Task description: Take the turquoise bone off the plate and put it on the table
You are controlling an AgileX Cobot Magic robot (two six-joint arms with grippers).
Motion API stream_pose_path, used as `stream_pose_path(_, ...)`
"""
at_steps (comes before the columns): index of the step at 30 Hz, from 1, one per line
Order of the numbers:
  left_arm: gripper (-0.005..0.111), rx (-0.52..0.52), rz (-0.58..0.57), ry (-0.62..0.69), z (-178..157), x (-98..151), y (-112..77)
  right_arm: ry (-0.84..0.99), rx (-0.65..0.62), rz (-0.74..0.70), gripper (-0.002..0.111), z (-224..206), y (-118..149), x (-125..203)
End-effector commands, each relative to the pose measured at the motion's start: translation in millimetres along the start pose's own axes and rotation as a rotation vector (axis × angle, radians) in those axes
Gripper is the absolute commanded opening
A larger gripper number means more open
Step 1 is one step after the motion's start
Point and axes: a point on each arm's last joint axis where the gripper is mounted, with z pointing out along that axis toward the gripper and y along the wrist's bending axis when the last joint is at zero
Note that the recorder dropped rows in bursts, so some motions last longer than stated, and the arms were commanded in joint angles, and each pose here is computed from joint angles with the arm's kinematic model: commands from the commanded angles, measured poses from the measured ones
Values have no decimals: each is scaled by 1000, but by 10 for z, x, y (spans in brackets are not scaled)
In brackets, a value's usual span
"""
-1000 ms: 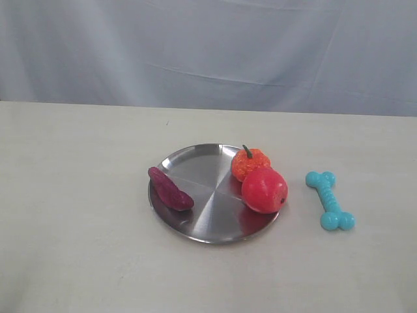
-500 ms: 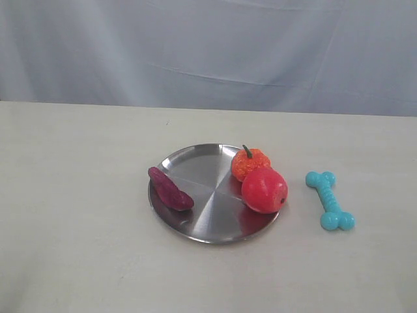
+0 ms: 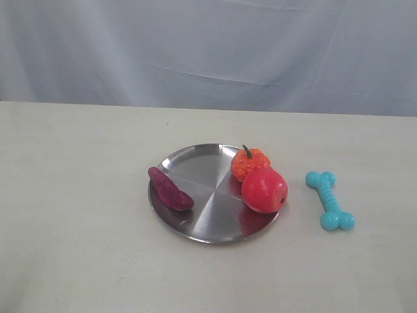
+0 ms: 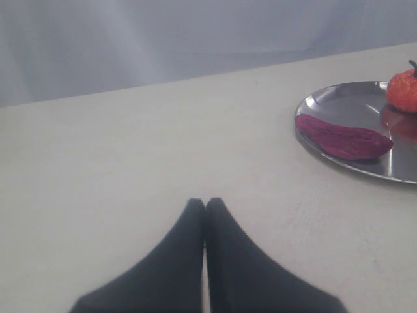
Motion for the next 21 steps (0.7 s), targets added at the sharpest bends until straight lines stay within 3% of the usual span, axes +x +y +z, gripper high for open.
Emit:
stream_pose_path(1, 0, 2, 2, 1, 3, 9, -2, -2, 9, -5, 0, -1, -5, 9)
stream_pose_path(21, 0, 2, 2, 1, 3, 9, -2, -2, 9, -12, 0, -1, -5, 9)
